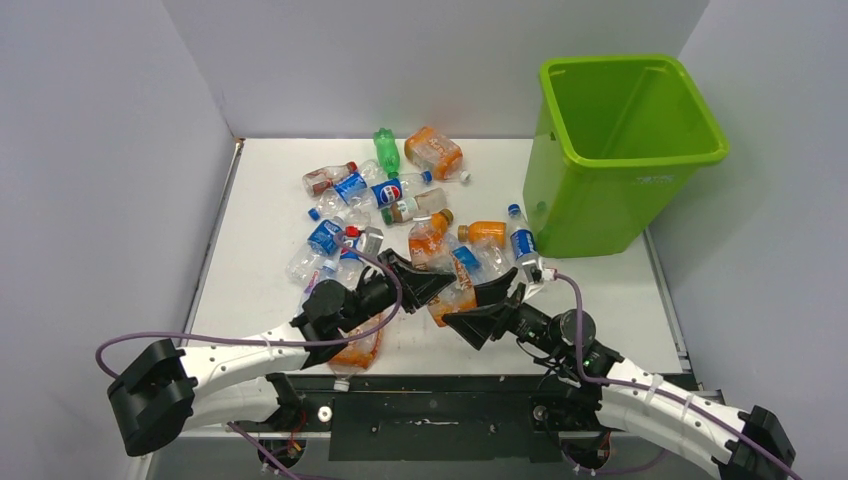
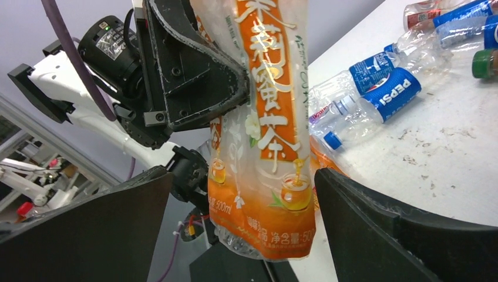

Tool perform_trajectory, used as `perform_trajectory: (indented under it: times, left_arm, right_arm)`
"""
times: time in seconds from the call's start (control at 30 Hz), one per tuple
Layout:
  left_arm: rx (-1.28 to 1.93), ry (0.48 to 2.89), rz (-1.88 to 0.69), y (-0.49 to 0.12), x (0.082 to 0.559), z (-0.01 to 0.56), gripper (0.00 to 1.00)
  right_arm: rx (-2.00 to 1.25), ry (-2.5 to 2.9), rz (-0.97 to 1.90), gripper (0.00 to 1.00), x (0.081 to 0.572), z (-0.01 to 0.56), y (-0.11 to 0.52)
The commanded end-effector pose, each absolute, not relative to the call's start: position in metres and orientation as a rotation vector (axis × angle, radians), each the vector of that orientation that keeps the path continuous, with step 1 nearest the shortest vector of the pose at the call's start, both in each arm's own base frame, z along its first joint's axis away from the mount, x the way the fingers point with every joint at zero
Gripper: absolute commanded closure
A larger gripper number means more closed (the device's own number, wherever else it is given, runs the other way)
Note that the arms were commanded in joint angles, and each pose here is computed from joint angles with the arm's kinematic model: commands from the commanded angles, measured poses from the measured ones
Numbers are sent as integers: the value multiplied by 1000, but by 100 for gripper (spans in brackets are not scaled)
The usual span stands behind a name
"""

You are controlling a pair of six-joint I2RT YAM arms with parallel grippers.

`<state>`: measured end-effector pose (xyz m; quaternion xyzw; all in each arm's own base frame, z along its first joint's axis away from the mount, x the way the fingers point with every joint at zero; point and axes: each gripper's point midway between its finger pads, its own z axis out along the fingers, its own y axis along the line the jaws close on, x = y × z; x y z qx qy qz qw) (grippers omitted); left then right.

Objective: Put the plastic bottles in the bin
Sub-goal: Pick up the plastic bottle at the center of the board.

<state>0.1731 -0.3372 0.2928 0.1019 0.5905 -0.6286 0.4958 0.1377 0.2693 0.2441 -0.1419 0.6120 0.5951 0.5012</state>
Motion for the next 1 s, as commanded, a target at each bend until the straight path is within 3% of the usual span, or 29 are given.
perform_trajectory:
  times: [0.0, 0.07, 0.4, 0.7, 0.97]
  left_arm:
    - [275, 1306, -1515, -333, 174, 336, 100]
    - [286, 1298, -1477, -328, 176, 342, 100]
    - [414, 1324, -1121, -283, 180, 348, 100]
    - [882, 1353, -621, -260, 186, 330, 100]
    - [884, 1247, -610, -257, 180, 332, 100]
  right_arm:
    - [-387, 1445, 1421, 6, 132, 271, 266]
    - [-410, 1461, 1394, 10, 131, 277, 264]
    - [-623, 1552, 1274, 10, 112, 298, 254]
    - [-430, 1494, 1081, 9, 157, 399, 240]
    - [-396, 1506, 1115, 4, 186, 435, 280]
